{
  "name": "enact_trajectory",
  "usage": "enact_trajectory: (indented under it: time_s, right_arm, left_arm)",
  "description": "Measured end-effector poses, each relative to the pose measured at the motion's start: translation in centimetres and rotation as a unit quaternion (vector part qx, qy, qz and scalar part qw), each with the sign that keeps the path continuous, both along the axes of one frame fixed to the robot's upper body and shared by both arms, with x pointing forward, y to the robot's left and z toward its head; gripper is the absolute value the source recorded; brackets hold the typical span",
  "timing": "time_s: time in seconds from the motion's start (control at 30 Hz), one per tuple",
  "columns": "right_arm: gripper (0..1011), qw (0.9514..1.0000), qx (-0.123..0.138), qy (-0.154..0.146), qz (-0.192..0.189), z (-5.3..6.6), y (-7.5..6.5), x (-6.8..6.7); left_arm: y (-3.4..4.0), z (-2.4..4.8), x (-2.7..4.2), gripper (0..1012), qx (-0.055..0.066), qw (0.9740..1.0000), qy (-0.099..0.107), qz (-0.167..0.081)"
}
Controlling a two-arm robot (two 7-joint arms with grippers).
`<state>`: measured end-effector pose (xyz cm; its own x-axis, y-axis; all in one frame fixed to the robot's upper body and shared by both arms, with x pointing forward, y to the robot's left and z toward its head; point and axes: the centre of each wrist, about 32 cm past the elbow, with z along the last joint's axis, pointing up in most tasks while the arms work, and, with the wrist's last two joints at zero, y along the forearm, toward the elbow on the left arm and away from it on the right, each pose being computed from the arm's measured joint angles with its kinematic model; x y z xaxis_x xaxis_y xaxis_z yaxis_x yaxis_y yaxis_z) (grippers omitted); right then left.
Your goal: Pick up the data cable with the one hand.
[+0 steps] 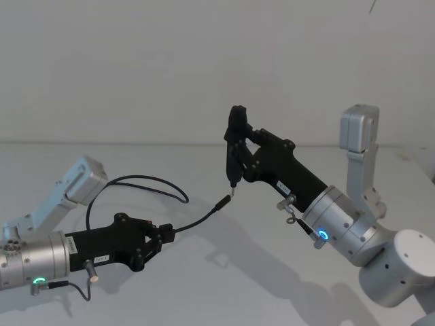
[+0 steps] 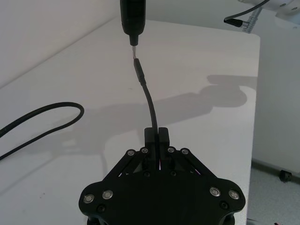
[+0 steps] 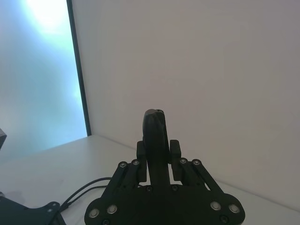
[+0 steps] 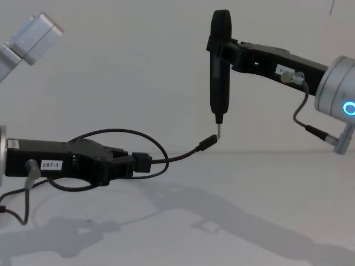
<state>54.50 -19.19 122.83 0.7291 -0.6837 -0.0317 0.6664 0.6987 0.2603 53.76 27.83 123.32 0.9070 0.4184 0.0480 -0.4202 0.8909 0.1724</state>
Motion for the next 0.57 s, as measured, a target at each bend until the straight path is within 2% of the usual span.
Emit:
enact_trajectory:
  time_s: [0.57]
  right_arm:
    - [283, 0.9999, -0.003, 0.009, 0.012, 0.16, -0.09, -0.14]
  left_arm:
    - [0.00, 0.00, 0.00, 48, 0.000, 1.0000, 0.000, 0.000]
